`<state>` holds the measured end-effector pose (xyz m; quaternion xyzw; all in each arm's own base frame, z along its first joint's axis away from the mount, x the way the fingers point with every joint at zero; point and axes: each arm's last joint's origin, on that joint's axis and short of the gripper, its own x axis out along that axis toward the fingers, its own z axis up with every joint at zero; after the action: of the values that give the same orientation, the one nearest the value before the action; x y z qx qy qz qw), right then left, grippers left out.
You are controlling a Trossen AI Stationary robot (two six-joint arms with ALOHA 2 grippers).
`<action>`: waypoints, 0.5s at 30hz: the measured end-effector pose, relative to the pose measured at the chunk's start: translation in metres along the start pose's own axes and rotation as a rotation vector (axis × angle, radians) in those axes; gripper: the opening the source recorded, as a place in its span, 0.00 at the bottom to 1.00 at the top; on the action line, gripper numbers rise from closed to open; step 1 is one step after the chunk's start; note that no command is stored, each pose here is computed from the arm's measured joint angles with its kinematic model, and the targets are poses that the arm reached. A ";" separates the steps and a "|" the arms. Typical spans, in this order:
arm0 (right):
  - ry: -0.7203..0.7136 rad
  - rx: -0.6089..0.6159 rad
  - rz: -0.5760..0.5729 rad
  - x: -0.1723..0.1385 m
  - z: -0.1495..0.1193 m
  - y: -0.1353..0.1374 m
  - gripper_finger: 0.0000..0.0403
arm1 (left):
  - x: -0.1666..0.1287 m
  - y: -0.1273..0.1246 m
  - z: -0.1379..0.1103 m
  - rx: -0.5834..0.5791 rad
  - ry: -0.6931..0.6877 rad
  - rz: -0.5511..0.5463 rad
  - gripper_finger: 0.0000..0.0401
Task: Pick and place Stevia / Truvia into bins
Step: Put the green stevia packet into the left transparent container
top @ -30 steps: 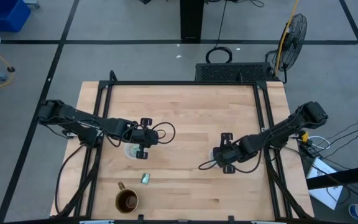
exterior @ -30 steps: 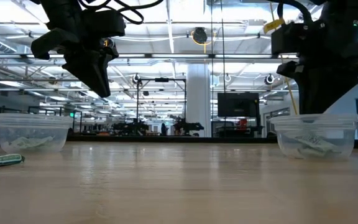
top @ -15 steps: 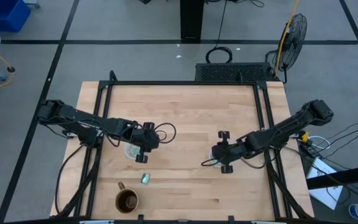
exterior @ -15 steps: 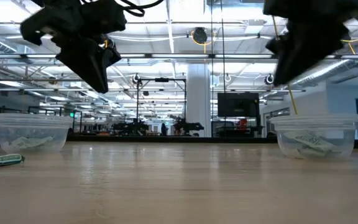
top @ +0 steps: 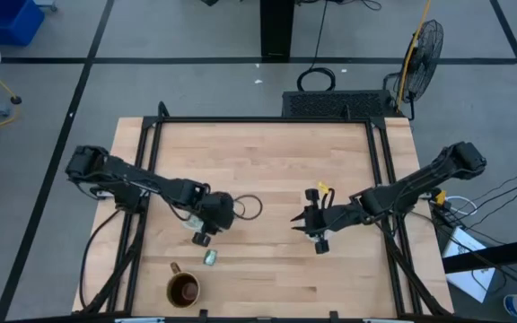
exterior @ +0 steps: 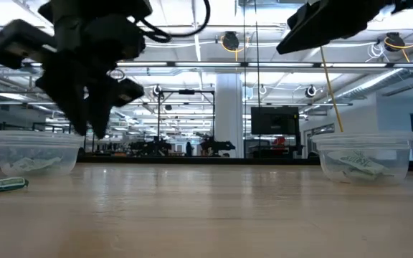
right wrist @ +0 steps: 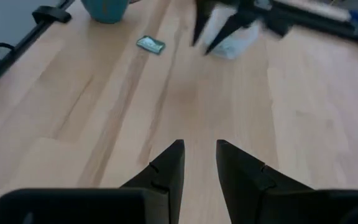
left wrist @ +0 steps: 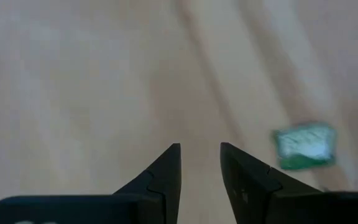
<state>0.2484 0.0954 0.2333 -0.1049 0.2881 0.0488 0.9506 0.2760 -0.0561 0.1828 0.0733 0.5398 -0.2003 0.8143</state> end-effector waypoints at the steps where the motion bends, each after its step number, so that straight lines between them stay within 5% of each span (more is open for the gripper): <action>1: -0.012 -0.015 -0.016 0.001 -0.003 0.000 0.22 | 0.005 -0.001 0.000 0.030 0.008 -0.040 0.30; 8: -0.059 -0.055 -0.059 0.009 -0.022 -0.001 0.22 | 0.035 -0.024 -0.001 0.148 0.057 -0.276 0.30; 15: -0.060 -0.074 -0.090 0.011 -0.025 -0.010 0.22 | 0.052 -0.044 -0.005 0.310 0.149 -0.184 0.30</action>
<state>0.2462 0.0802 0.2086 -0.1511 0.2527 0.0199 0.9555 0.2716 -0.1079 0.1379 0.1630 0.5658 -0.3486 0.7292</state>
